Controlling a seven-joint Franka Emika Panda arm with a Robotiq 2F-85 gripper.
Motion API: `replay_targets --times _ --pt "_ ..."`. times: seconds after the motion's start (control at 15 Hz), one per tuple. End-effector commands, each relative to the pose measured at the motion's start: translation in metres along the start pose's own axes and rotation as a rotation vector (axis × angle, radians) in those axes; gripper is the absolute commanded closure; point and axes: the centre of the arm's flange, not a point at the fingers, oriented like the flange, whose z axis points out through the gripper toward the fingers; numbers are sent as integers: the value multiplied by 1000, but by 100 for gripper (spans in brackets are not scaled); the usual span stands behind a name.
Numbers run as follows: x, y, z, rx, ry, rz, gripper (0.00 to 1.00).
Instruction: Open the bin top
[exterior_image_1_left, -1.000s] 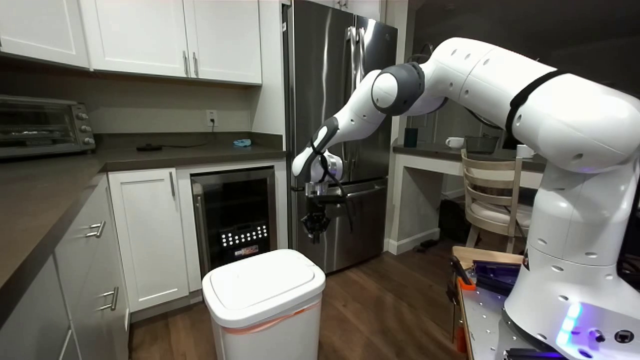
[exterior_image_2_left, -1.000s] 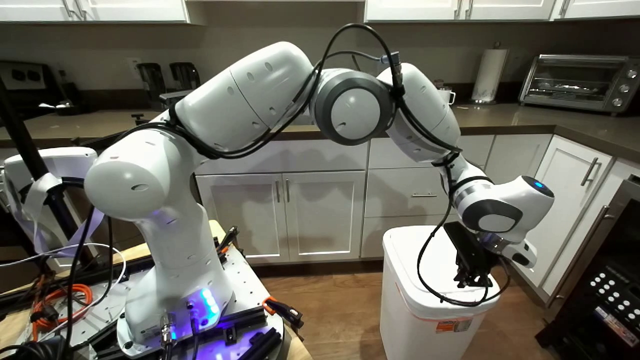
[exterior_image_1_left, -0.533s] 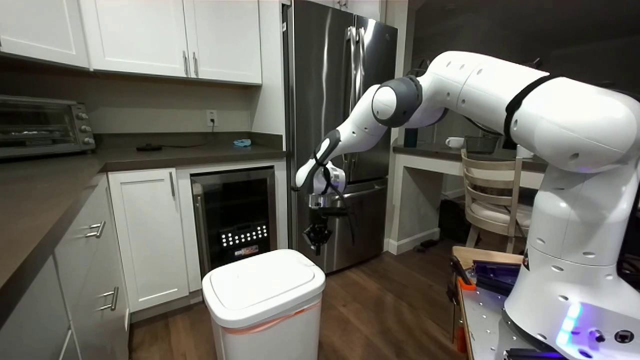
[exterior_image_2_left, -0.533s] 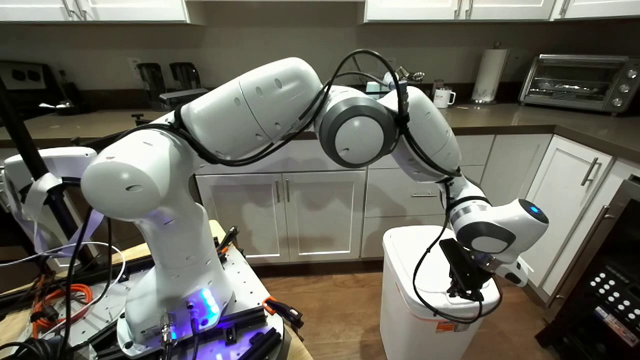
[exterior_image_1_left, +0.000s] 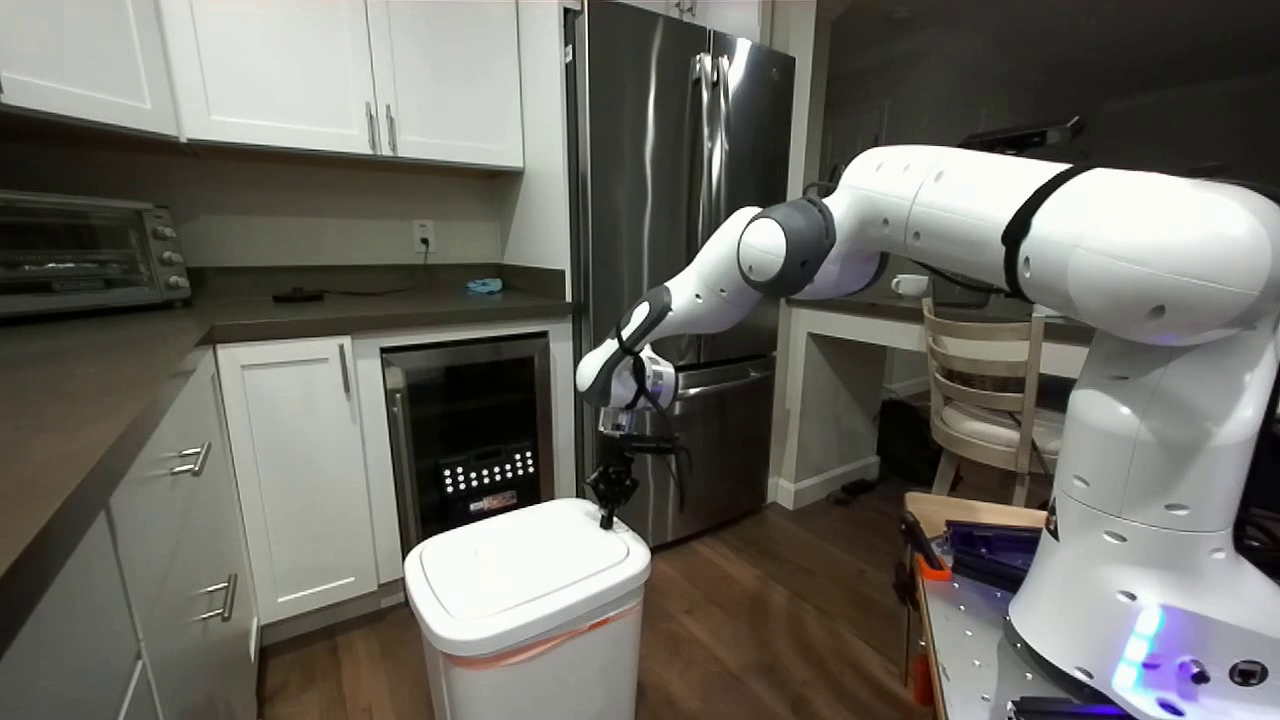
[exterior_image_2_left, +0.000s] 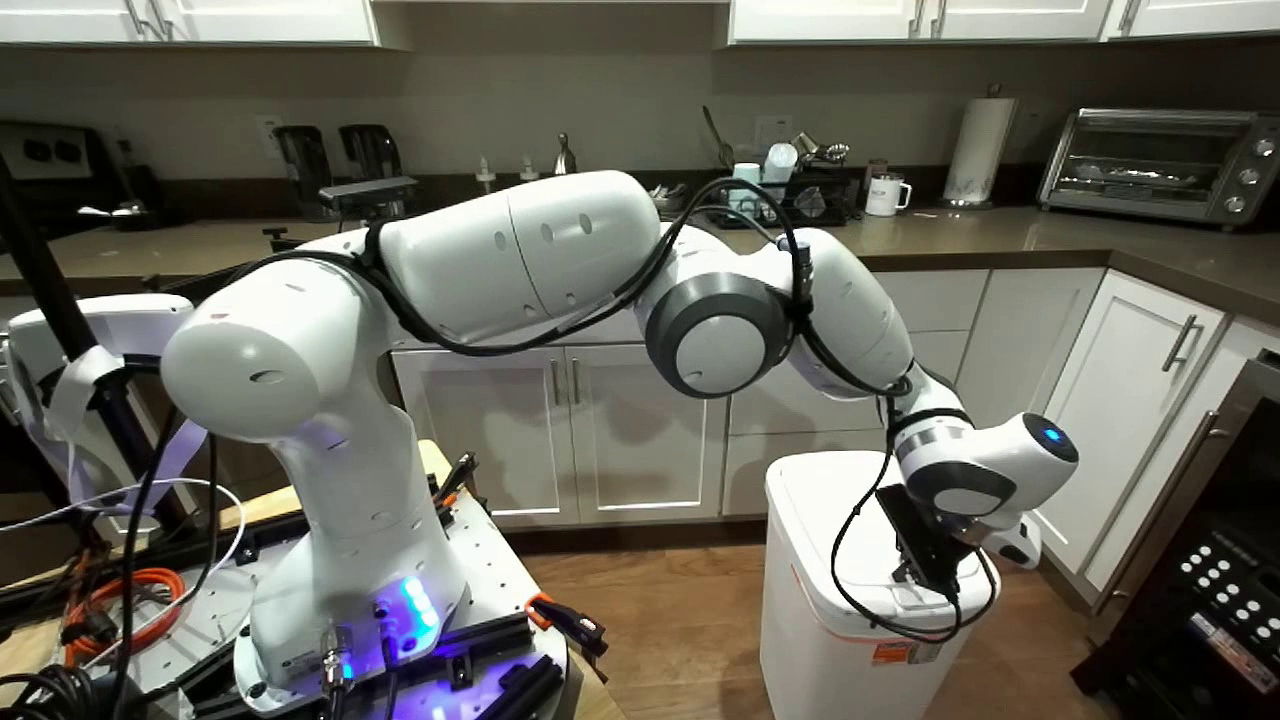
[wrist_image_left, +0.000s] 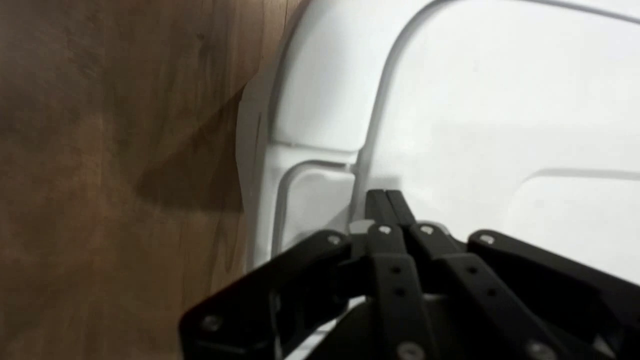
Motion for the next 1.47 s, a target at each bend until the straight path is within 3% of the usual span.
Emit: replay_targets --times 0.0,0.53,0.8,1.4 --pt "35 8 11 16 45 -51 98" --pt "57 17 -5 -30 100 -42 92" --pt "57 21 -11 -63 100 -28 99" --pt "42 50 -2 -116 58 72 98"
